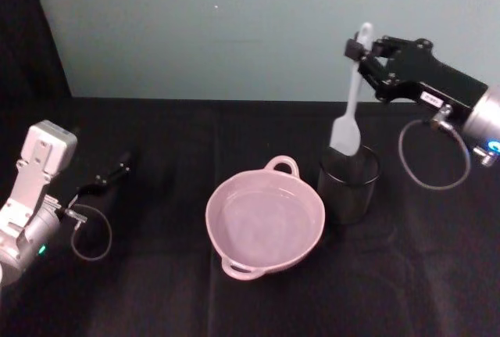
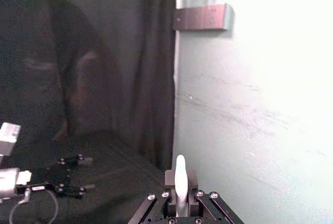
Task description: Use the one hand to pick up the spoon and stir the clear water in the bowl.
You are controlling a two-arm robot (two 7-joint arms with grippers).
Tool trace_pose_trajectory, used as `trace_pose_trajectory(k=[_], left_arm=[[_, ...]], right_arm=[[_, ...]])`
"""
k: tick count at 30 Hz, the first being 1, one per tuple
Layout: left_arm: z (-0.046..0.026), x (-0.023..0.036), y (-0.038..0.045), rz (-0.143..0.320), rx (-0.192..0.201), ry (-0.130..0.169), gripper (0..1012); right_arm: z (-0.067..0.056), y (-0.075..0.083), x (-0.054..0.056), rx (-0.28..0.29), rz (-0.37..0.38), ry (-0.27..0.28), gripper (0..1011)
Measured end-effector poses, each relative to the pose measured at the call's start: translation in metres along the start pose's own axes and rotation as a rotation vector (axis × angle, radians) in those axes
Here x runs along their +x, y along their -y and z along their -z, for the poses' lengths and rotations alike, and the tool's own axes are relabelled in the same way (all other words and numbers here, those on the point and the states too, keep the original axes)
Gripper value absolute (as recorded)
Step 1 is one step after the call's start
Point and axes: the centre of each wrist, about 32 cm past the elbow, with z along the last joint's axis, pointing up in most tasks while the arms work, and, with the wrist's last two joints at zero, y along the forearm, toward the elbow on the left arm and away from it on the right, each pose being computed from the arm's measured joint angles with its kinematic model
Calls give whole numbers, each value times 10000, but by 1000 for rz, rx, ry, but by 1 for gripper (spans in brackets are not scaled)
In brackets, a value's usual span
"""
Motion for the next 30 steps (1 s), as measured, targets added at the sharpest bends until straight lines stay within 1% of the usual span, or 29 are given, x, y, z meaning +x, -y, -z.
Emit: trace_pose_trajectory(k=[1, 3, 5, 6, 7, 8, 10, 11, 13, 14, 16, 18, 21, 22, 25, 28, 30], left_arm=[[0, 0, 0, 0, 0, 0, 1005], [0, 0, 0, 0, 0, 0, 1005], [0, 0, 0, 0, 0, 0, 1005], [0, 0, 0, 0, 0, 0, 1005], [0, 1, 0, 0, 0, 0, 1005], [0, 0, 0, 0, 0, 0, 1005], [0, 0, 0, 0, 0, 0, 1005], [0, 0, 0, 0, 0, 0, 1005], [0, 0, 0, 0, 0, 0, 1005], [0, 0, 0, 0, 0, 0, 1005], [0, 0, 0, 0, 0, 0, 1005], [0, 0, 0, 0, 0, 0, 1005], [0, 0, 0, 0, 0, 0, 1005], [0, 0, 0, 0, 0, 0, 1005], [0, 0, 0, 0, 0, 0, 1005], [0, 0, 0, 0, 0, 0, 1005], [0, 0, 0, 0, 0, 0, 1005]], right_arm=[[0, 0, 0, 0, 0, 0, 123], [31, 55, 65, -14, 18, -18, 123], [54, 72, 89, -18, 24, -29, 123], [95, 89, 118, -22, 33, -46, 123], [95, 89, 118, -22, 33, -46, 123], [144, 102, 149, -23, 37, -67, 123], [194, 108, 175, -24, 41, -87, 123], [244, 107, 190, -26, 42, -105, 123], [301, 102, 203, -29, 43, -123, 123], [357, 99, 212, -31, 43, -139, 123], [419, 93, 220, -33, 44, -158, 123], [548, 82, 231, -33, 46, -193, 123], [632, 73, 236, -31, 46, -218, 123], [693, 72, 241, -31, 46, -236, 123], [782, 71, 247, -30, 48, -264, 123], [921, 75, 244, -23, 53, -313, 123], [969, 79, 242, -20, 56, -330, 123]])
